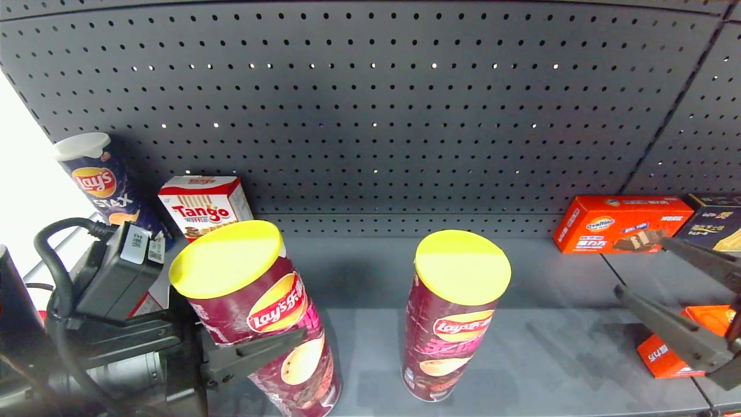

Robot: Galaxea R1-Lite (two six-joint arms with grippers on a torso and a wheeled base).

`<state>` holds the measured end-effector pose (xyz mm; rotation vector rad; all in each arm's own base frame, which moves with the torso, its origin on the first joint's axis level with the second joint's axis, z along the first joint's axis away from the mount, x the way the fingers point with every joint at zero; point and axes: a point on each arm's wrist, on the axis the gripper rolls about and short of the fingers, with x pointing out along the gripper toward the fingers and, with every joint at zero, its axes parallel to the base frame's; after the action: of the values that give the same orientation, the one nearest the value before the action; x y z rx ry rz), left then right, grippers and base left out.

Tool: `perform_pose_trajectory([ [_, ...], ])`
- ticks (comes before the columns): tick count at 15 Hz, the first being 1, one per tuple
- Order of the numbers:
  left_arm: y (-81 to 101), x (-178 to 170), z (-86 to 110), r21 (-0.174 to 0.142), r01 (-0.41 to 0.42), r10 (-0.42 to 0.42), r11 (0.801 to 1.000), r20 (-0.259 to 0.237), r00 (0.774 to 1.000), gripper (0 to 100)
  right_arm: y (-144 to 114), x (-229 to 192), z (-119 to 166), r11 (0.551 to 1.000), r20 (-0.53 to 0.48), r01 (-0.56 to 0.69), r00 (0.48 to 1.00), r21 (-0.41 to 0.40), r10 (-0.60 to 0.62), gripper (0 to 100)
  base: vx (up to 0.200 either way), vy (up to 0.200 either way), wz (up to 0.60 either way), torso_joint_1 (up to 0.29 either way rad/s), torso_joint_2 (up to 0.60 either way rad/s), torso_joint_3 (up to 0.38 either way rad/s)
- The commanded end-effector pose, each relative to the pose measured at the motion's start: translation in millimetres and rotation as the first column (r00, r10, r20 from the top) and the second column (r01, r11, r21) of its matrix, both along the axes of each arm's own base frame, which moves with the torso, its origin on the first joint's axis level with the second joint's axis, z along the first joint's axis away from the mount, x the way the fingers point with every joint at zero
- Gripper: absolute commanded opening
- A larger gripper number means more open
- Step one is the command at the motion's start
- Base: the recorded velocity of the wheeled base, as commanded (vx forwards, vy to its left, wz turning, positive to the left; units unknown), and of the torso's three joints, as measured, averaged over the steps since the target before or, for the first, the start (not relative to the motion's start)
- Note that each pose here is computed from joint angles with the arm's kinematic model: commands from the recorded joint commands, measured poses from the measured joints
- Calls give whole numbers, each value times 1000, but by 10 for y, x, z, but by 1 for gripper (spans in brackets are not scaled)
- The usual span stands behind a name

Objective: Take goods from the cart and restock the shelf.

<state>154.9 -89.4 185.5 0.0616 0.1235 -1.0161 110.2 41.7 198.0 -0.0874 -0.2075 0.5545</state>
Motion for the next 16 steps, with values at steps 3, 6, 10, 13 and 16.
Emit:
perform_pose_trajectory([
  [3, 10, -20, 18, -4, -1, 1, 1000, 12, 1000, 0, -359, -603, -55, 937, 140, 335, 928, 102, -346, 100, 0, 0, 0, 0, 0, 0],
  [6, 7, -26, 21, -5, 3, -3, 1000, 13, 1000, 0, -405, -936, -299, 871, 61, 483, 870, 94, -489, 100, 0, 0, 0, 0, 0, 0],
  [10, -2, -39, 4, 7, 15, -15, 1000, 23, 1000, 0, -419, -1302, -1016, 799, -150, 602, 791, 10, -594, 100, 0, 0, 0, 0, 0, 0],
  [13, 4, -51, -31, 13, 16, -16, 1000, 12, 1000, 0, -424, -1274, -1149, 790, -228, 613, 772, 18, -593, 100, 0, 0, 0, 0, 0, 0],
  [16, 4, -52, -34, 13, 16, -16, 1000, 12, 1000, 0, -415, -1300, -1218, 851, -229, 525, 824, -36, -518, 100, 0, 0, 0, 0, 0, 0],
])
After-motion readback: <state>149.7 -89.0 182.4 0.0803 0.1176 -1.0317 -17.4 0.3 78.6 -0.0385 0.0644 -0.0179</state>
